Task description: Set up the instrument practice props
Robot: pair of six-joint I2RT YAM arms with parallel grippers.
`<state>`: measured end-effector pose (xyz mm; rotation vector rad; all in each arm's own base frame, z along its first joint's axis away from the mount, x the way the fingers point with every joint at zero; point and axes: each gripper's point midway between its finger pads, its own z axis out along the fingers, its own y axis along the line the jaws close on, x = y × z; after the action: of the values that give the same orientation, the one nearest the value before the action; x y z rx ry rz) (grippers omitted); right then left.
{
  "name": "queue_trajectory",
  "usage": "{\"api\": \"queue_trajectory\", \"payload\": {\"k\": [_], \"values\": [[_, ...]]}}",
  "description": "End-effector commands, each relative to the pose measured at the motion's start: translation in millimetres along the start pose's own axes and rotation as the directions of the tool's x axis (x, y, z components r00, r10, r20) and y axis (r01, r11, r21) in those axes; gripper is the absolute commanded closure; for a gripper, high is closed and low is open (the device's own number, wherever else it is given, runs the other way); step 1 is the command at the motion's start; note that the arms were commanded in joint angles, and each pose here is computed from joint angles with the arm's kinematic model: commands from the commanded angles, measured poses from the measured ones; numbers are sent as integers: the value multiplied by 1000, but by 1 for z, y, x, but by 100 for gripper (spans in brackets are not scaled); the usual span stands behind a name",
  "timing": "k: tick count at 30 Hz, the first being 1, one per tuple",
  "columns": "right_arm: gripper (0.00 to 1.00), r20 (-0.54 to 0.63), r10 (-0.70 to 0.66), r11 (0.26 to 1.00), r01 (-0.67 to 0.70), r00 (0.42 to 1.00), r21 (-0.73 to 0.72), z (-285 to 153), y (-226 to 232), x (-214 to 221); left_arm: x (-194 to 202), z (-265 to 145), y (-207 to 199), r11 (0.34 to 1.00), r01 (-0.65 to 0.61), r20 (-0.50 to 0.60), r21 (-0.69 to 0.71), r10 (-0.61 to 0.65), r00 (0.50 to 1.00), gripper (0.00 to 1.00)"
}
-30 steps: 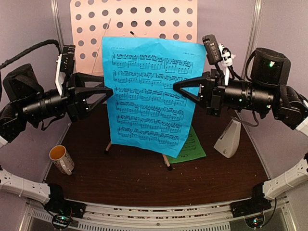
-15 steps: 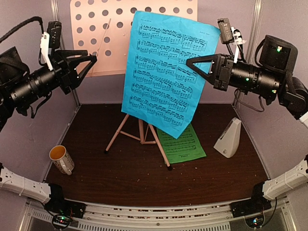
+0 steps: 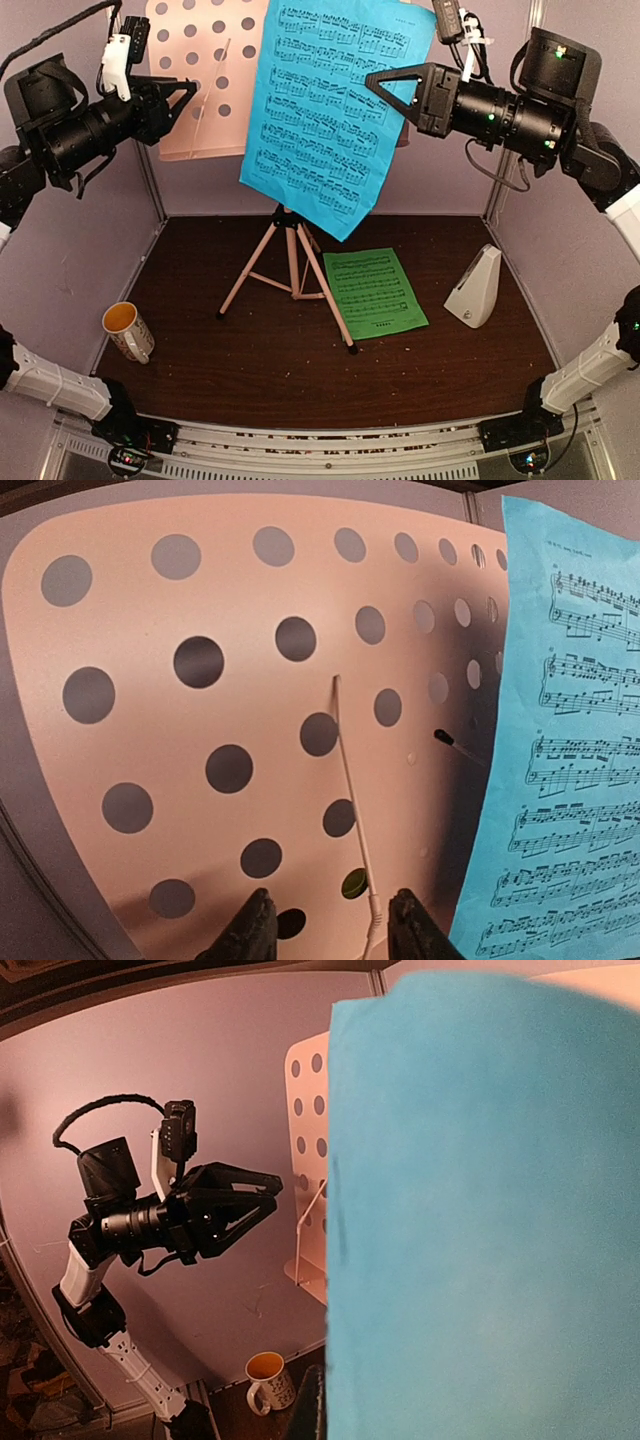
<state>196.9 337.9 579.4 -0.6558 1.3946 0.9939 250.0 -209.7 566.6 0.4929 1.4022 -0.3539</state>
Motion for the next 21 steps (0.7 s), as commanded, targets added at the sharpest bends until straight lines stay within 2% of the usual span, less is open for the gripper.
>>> {"api": "queue_trajectory", "payload": {"k": [1,9,21], "values": [[100,45,-46,998,44,998,38,2,-6,-24,-14,7,-6,998,18,34,61,-20,999,60],[100,64,-68,993,61,996,101,19,-22,-37,-15,33,-11,996,12,25,84,-14,1000,60],[100,40,-90,984,83,995,156,26,-43,-33,-9,49,-15,997,9,15,81,-11,1000,69]]}}
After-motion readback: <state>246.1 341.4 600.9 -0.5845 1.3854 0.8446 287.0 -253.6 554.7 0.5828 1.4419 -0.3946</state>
